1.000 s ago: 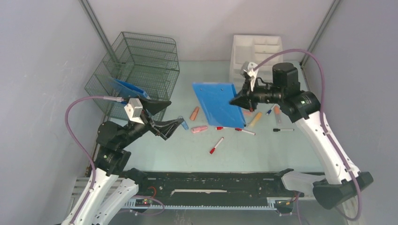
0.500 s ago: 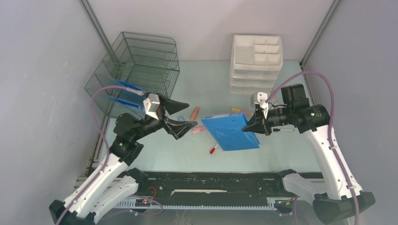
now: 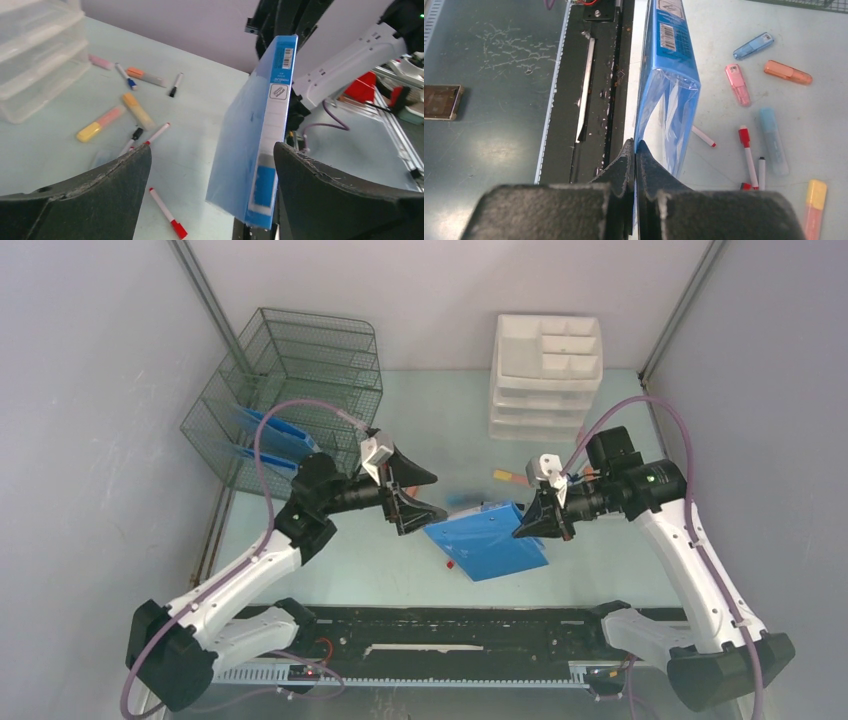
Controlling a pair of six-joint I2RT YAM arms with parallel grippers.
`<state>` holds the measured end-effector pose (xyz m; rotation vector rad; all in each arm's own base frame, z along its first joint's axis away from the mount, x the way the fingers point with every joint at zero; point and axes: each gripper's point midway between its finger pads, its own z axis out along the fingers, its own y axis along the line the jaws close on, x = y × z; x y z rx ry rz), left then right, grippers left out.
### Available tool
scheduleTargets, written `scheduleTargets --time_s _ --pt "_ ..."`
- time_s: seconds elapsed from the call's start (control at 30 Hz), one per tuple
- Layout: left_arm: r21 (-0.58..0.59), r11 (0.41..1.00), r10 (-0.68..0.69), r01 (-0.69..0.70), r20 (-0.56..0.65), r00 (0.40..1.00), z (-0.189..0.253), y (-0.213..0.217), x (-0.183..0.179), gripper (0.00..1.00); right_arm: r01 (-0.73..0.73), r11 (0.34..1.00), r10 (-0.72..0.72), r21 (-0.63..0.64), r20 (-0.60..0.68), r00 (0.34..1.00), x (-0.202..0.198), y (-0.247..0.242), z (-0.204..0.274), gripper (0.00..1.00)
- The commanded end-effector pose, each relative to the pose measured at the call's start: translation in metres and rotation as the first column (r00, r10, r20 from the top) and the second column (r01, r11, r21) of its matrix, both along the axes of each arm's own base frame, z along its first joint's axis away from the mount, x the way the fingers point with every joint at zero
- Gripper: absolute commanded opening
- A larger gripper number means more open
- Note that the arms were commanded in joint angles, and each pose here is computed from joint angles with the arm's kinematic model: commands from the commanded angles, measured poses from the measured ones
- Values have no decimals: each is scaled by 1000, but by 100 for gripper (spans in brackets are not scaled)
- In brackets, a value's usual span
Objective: Organize the desk
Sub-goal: Pick up the folder from the center of the board.
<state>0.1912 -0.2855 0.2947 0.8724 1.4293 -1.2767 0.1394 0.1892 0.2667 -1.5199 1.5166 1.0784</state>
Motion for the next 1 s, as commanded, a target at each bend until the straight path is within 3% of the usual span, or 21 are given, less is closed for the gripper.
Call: scheduleTargets --time_s 0.0,0.27,0.43,0.53,0.77,0.8,0.87,0.9,0.97 --pt "-22 986 -163 165 81 983 25 -16 -24 100 -50 999 49 22 16 999 -8 4 1 0" --pt "132 942 -316 307 52 947 5 -45 -52 100 -63 998 63 10 -2 998 -12 3 -6 0" --pt "268 924 -292 273 30 956 -20 -54 -50 96 -65 998 65 7 1 998 -13 3 -6 0" --pt "339 909 -265 243 19 964 -32 -55 -45 89 -65 998 65 9 6 998 -13 2 -5 0" --pt "396 882 -276 256 -8 961 -37 -61 -47 54 -62 998 62 3 3 998 -13 2 -8 0" --pt "398 879 -283 262 -5 959 -36 -62 -49 46 -59 998 59 3 3 998 -12 1 -8 0" --pt "401 876 -290 266 -2 957 -34 -61 -51 13 -56 998 56 0 -3 998 -11 1 -9 0" --pt "402 879 -284 257 8 959 -31 -61 -50 2 -53 999 53 -1 -6 999 -10 1 -9 0" --pt "404 884 -269 236 27 963 -29 -58 -50 0 -47 999 47 2 -7 999 -10 1 -8 0"
